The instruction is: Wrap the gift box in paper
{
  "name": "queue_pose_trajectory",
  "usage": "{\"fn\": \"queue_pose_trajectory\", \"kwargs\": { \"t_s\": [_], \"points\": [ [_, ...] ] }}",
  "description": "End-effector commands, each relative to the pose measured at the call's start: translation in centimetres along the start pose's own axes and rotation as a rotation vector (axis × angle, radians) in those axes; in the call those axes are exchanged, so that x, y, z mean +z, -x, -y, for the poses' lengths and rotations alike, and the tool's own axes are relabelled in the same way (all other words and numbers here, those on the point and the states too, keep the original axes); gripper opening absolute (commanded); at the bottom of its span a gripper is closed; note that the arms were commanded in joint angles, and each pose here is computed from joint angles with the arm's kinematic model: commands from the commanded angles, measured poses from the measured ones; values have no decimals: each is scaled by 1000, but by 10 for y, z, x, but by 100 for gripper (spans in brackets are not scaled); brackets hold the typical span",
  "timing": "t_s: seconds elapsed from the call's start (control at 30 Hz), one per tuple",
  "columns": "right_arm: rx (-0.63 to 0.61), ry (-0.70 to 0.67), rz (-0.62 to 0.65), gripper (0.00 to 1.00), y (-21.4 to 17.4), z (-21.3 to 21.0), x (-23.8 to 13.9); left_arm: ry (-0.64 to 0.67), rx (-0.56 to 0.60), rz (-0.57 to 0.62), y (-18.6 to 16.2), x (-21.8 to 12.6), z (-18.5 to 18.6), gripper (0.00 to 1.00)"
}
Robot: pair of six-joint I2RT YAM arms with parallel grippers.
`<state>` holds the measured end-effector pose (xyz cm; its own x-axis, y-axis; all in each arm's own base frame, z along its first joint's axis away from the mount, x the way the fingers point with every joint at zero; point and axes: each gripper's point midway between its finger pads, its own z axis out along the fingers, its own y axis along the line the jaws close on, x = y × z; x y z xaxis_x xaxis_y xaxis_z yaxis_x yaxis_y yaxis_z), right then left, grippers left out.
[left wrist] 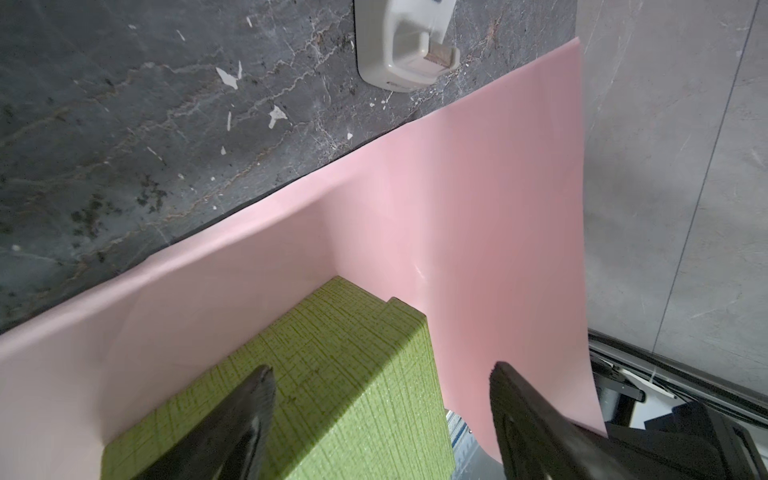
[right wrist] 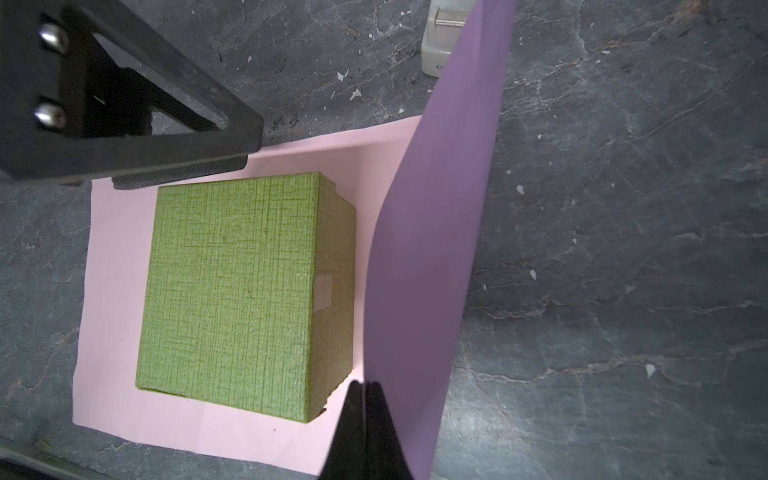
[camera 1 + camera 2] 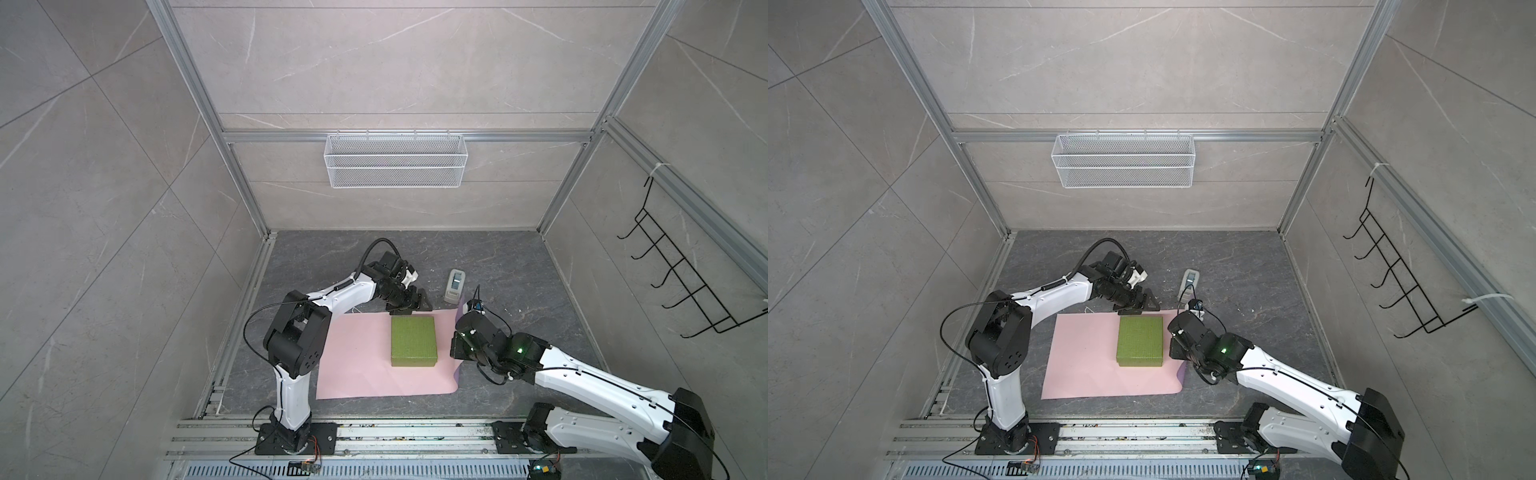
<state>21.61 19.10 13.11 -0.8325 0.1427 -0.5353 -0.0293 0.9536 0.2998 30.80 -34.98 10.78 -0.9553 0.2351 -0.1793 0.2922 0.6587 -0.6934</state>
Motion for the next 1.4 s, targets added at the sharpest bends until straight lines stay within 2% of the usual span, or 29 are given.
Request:
{"fn": "queue_pose_trajectory", "kwargs": {
  "t_s": [0.0,1.1,1.37],
  "points": [
    [3,-36,3,0,-3,10,-1,-63,-1,-11,0,0,12,82],
    [1,-48,-1,0,-3,11,1,-74,-35,-64,-16,0,12,78],
    [-2,-51,-5,0,-4,11,2,-64,-29,-46,-8,-6,15,78]
  ]
}}
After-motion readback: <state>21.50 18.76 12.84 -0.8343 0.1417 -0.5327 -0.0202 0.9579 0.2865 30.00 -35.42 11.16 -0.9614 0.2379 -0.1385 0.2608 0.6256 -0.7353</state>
